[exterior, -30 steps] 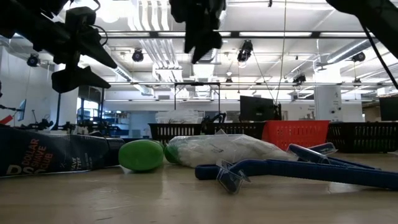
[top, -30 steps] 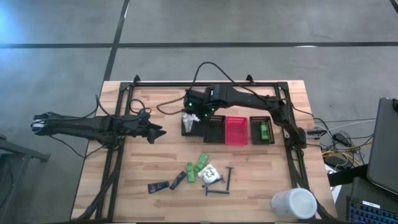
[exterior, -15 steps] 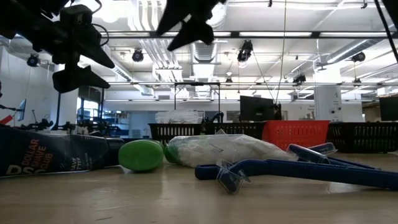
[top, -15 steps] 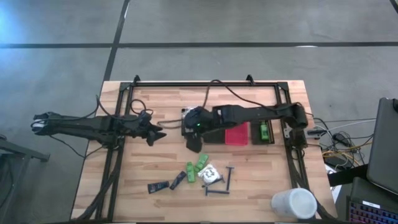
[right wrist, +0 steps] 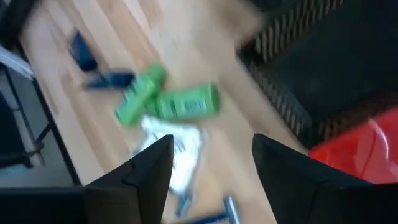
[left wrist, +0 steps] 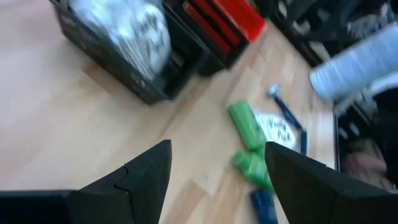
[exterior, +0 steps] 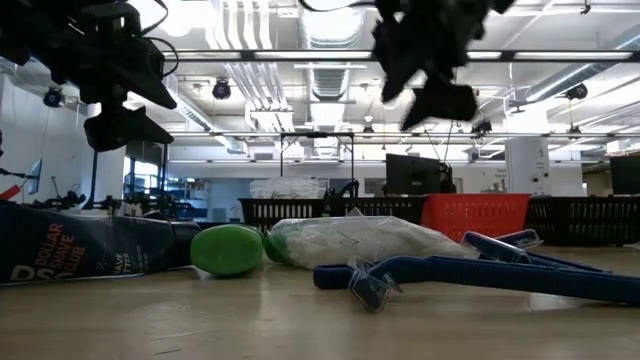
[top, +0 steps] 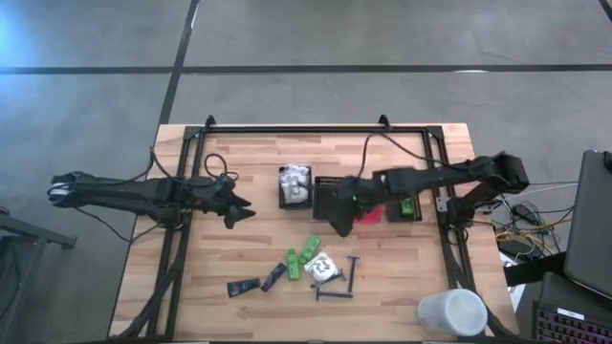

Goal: Pick & Place Travel size toiletries
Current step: Put the white cotton pack into the left black bin

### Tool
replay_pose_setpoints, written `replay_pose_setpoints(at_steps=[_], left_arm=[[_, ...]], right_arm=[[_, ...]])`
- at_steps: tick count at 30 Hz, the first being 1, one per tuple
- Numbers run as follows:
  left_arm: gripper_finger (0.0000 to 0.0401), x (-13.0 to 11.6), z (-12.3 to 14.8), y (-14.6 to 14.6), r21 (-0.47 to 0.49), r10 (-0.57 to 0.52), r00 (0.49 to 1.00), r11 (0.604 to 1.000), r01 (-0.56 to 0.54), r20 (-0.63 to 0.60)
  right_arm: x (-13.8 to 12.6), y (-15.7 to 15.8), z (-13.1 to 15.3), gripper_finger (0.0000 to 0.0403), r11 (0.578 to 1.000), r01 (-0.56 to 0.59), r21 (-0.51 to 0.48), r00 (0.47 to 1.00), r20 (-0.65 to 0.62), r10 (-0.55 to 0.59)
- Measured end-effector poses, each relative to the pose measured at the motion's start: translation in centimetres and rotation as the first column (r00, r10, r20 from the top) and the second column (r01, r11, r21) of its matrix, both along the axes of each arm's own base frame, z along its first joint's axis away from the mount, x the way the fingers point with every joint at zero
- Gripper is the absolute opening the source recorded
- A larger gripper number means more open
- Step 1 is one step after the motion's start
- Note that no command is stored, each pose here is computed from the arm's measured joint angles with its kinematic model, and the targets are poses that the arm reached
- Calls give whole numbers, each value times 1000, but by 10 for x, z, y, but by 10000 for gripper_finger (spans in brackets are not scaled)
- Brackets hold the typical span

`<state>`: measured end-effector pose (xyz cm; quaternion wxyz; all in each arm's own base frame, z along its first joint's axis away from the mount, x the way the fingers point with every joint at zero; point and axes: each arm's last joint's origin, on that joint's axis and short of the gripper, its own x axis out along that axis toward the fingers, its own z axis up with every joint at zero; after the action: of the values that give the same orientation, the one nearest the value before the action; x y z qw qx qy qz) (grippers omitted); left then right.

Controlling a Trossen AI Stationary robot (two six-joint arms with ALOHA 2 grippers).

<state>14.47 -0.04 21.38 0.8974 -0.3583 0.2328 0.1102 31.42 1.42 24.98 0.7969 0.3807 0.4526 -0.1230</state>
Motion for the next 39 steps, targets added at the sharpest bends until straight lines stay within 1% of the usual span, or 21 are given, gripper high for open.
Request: replay_pose_setpoints(at_steps=[5,7,9,11,14,18,20,23,26,29,31,35,37,39], left_arm=[[262,8,-9,-2,-29,-61,996,998,59,-69],[262,12,-13,-3,-50,-74,993,996,70,-90],[262,17,-16,-3,-77,-85,991,994,77,-100],[262,24,-17,-5,-104,-111,990,989,102,-81],[261,34,-18,-8,-143,-175,984,975,169,-33],[261,46,-19,-13,-148,-206,978,967,207,18],[261,51,-19,-16,-145,-219,975,964,222,42],[261,58,-21,-21,-146,-237,970,959,243,57],[261,69,-18,-27,-148,-258,965,953,263,53],[259,86,-11,-35,-143,-289,956,945,293,49],[254,100,-7,-42,-118,-306,951,944,308,40],[237,127,-3,-51,-62,-332,943,942,330,-15],[229,138,-5,-54,-53,-344,937,939,341,-59],[222,148,-7,-57,-49,-365,928,931,362,-78]], right_arm=[[-12,24,-20,225,997,-2,79,997,-75,8],[-13,34,-28,231,994,-12,113,995,-94,23],[-12,42,-39,236,992,-23,126,994,-104,36],[-10,49,-46,241,990,-28,140,996,-83,39],[-7,57,-58,246,987,-28,159,997,-64,39],[-4,64,-72,249,985,-9,175,999,-42,16],[-3,65,-79,245,986,9,167,999,-42,-2],[0,66,-91,234,988,7,155,998,-64,3],[5,67,-97,222,990,-2,144,999,-44,8],[7,67,-102,212,995,-1,103,999,-47,5],[7,67,-102,207,996,-18,85,999,-38,21],[7,69,-101,198,996,-75,54,997,-21,76],[6,71,-101,193,994,-99,41,995,-17,100],[7,71,-104,189,993,-116,31,993,-15,116]])
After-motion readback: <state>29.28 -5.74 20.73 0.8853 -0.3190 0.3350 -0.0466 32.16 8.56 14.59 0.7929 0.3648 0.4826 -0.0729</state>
